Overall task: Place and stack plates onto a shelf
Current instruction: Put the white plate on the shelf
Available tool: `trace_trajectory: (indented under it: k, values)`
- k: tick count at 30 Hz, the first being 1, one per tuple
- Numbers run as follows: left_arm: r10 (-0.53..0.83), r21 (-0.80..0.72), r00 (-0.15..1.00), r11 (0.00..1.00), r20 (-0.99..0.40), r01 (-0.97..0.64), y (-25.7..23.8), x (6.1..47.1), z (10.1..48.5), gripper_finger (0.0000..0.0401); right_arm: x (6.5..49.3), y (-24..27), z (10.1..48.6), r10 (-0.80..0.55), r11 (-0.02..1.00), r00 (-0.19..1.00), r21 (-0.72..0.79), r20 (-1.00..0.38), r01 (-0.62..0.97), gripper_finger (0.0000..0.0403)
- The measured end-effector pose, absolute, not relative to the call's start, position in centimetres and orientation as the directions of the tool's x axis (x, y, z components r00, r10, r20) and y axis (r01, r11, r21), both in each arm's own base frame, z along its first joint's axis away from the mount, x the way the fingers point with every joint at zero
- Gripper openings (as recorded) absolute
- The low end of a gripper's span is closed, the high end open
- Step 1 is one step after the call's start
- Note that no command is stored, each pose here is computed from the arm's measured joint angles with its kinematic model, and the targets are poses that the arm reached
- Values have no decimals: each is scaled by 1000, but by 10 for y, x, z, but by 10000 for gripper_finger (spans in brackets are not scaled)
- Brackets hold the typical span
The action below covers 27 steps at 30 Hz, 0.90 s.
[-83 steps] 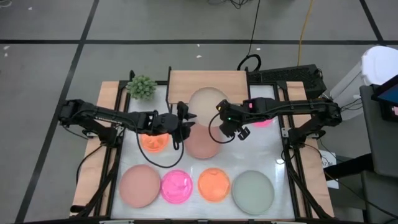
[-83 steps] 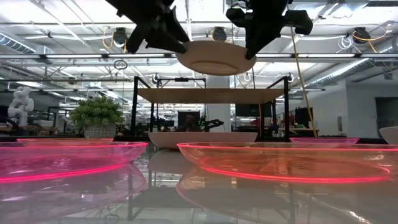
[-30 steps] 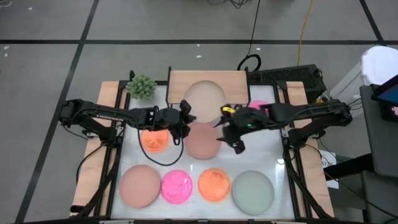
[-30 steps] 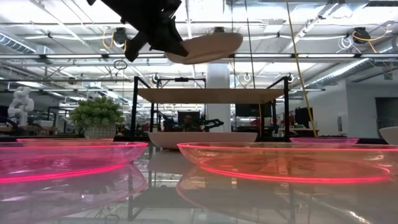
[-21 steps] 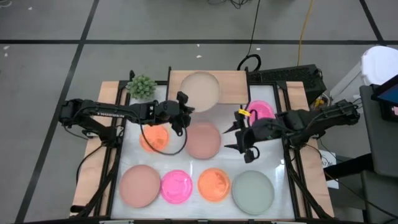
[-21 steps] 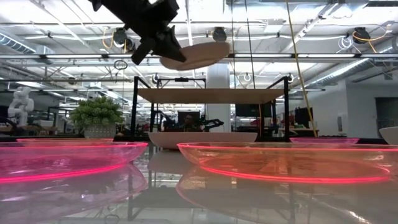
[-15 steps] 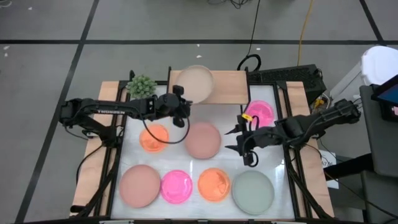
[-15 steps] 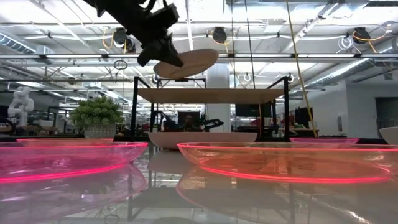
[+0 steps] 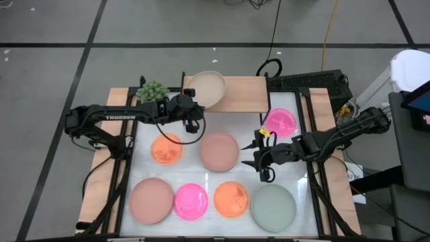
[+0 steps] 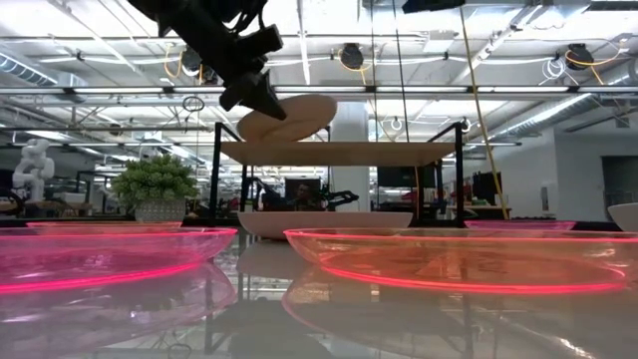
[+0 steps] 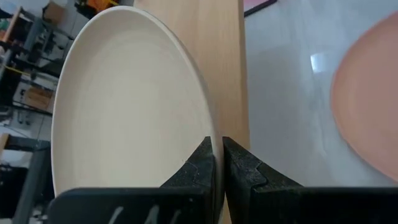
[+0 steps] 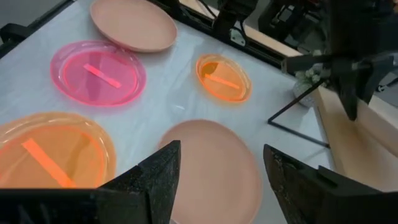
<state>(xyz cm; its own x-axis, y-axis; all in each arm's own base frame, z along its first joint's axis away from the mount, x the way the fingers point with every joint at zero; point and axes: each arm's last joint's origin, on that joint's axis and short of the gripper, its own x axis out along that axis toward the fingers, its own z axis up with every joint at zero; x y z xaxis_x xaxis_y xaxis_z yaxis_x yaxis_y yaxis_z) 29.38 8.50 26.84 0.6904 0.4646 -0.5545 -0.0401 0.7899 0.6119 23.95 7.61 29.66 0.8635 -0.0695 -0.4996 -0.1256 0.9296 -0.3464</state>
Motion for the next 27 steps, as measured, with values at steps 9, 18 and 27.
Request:
trace_trajectory:
  k: [9, 18, 27]
  values:
    - [469, 587, 692, 806, -548, -81, 87, 294, 269, 51, 229, 72, 300, -62, 939, 875, -325, -480, -112, 210]
    - [477, 578, 696, 809, -537, -108, 90, 294, 270, 73, 222, 70, 305, -58, 956, 886, -280, -459, -83, 210]
    - [485, 512, 703, 836, -521, -198, 93, 294, 272, 75, 222, 70, 305, -57, 958, 885, -275, -462, -82, 210]
